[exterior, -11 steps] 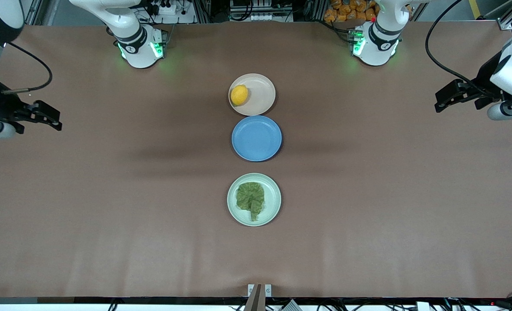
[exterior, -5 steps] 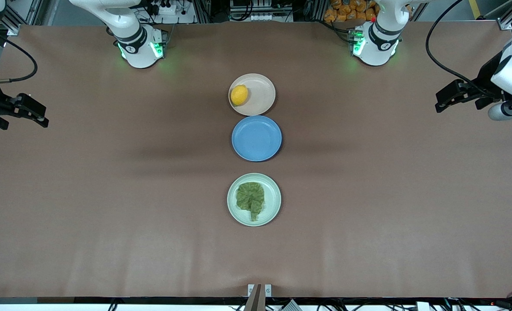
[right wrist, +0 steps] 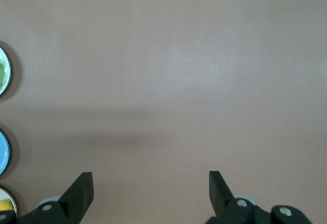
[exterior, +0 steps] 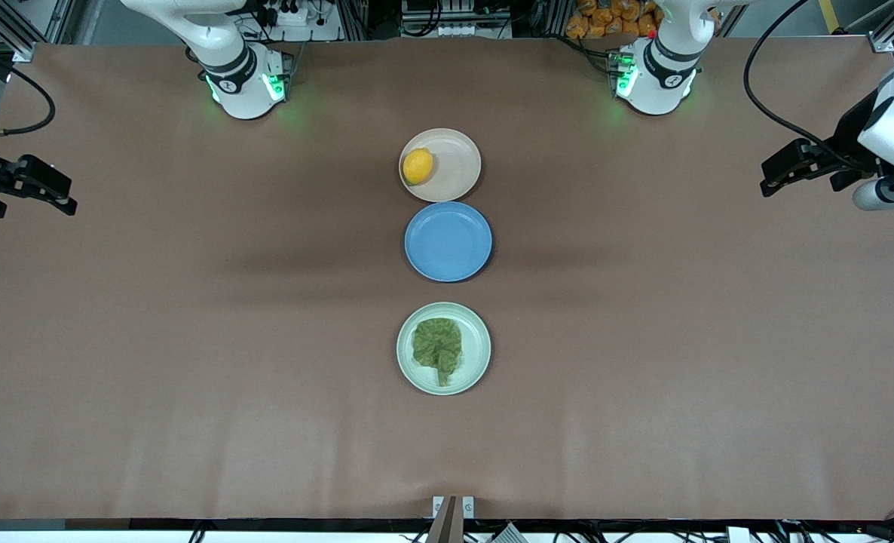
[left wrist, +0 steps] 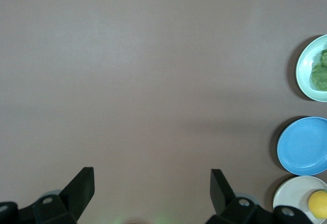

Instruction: Place lemon and lettuce in plates

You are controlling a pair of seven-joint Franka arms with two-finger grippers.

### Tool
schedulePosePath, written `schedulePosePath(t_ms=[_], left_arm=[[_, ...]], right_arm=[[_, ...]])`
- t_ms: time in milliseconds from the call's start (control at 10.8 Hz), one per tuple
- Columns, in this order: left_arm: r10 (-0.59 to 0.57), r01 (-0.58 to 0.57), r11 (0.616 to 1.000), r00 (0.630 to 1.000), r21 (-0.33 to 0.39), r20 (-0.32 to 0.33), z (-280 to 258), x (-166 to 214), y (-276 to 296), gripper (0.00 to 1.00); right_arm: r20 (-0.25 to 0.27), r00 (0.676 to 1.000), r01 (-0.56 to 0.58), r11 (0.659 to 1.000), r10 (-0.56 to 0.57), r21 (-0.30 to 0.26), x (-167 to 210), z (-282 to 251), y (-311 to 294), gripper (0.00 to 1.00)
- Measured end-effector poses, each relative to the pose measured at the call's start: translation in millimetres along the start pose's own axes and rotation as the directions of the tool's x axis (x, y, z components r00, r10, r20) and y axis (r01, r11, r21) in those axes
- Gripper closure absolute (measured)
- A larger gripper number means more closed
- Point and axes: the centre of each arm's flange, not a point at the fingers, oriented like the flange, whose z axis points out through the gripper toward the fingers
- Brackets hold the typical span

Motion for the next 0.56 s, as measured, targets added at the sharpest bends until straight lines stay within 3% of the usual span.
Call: schedulePosePath(t_ms=[557], left_arm=[[0.014, -0.014, 1.000, 1.000, 0.001, -0.001, 0.1, 0.7, -1.9, 0.00]], right_arm=[[-0.003, 1.000, -0.031, 0.999, 0.031, 0.044, 0.0, -1.3, 9.6, 0.00]])
